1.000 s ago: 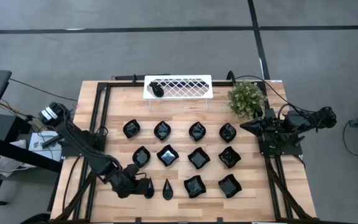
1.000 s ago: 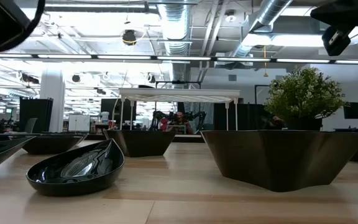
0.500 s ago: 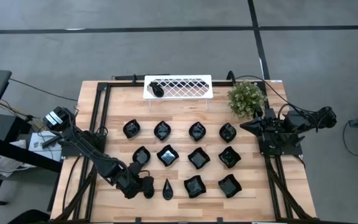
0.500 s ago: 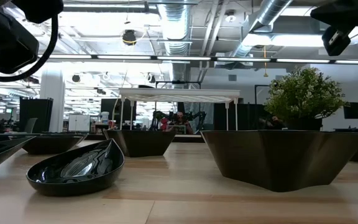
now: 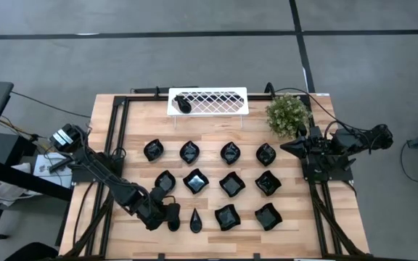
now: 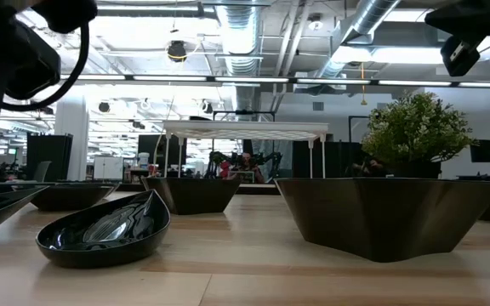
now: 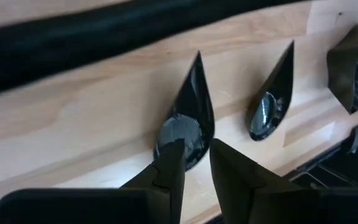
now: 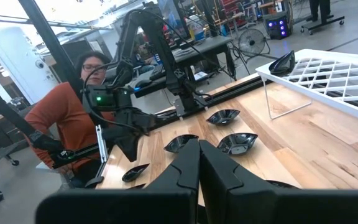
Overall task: Pick & Place Mini shaped plates
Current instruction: Stack the left black drop shaped plate on top of the black drop shaped plates on the shelf
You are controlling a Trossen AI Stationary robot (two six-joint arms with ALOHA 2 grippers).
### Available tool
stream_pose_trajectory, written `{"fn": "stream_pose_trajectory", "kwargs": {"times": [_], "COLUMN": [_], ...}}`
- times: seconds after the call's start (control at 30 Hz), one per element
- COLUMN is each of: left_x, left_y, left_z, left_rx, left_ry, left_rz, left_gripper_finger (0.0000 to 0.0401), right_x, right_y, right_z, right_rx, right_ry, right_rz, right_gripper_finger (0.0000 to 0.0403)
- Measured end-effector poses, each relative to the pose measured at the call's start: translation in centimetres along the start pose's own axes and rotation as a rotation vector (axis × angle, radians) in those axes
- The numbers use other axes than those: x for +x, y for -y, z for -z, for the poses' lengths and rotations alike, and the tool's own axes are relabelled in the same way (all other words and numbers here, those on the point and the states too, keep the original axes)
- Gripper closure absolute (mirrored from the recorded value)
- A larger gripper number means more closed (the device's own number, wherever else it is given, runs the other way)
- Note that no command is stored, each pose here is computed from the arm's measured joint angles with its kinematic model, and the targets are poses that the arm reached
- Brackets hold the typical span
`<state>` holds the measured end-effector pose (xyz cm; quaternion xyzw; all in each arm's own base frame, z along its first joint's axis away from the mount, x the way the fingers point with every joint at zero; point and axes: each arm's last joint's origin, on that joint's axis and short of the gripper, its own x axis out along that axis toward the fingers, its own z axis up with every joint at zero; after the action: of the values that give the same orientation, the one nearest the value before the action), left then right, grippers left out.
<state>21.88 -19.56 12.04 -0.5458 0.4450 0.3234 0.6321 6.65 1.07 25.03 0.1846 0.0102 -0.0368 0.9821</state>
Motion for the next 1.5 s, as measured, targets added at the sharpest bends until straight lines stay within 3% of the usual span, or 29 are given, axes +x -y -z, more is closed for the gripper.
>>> {"fn": "stream_pose_trajectory", "kwargs": {"times": [0.33, 0.77, 1.5], "left_x": [0.3, 0.7, 2.4], "left_y": [-0.6, 0.1, -0.3], "left_z": [-0.4, -2.1, -1.6], "left_rx": [0.006, 0.101, 0.126], "left_ry": [0.015, 0.053, 0.014], "left_rz": [-0.017, -0.034, -0.066], "left_gripper_finger": [0.0325, 0.0325, 0.0325], "right_x": [0.0, 0.0, 0.0], "right_y": [0.0, 0.0, 0.0], "right_z": [0.0, 0.0, 0.0], "right_rx": [0.000, -0.001, -0.002], "right_ry": [0.000, 0.000, -0.001], "right_rz": [0.000, 0.001, 0.001], "right_gripper_finger": [0.0403, 0.0403, 0.0403]}}
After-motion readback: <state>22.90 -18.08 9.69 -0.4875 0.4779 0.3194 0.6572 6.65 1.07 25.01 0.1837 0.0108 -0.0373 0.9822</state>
